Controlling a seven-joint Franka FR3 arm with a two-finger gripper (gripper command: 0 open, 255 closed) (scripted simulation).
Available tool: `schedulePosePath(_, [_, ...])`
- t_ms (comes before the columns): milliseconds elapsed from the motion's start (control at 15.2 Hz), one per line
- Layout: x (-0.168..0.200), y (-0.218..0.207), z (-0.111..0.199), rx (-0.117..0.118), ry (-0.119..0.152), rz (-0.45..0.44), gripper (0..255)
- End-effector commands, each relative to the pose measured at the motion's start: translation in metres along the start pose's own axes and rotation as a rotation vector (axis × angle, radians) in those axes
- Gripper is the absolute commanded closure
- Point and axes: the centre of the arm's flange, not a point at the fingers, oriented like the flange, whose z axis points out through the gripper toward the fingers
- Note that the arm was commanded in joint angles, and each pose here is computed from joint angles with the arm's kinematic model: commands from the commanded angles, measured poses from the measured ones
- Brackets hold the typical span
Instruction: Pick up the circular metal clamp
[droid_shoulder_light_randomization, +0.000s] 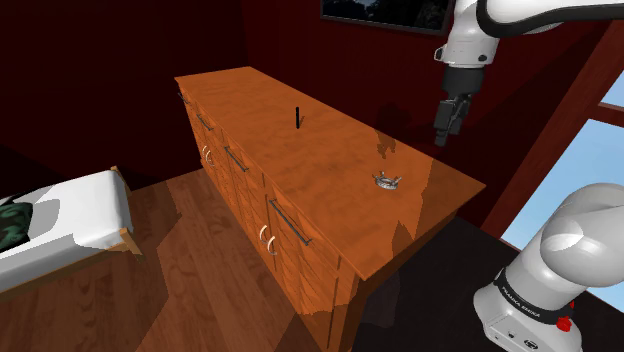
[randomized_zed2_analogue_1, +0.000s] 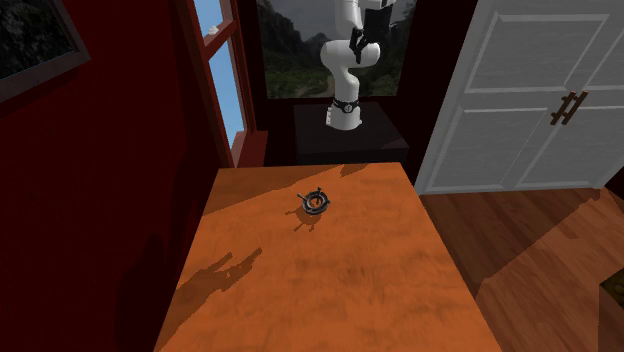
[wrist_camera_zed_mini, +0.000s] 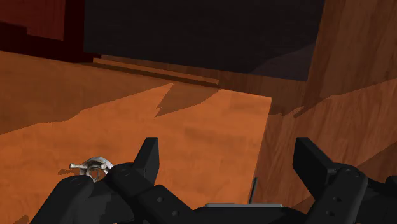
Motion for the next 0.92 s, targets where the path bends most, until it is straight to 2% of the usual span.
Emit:
schedulePosePath(0, [0.0, 0.0, 0.0, 0.0, 0.0, 0.0, 0])
schedulePosePath(858, [0.071, 0.087, 0.116, -0.028, 0.116, -0.12, 0])
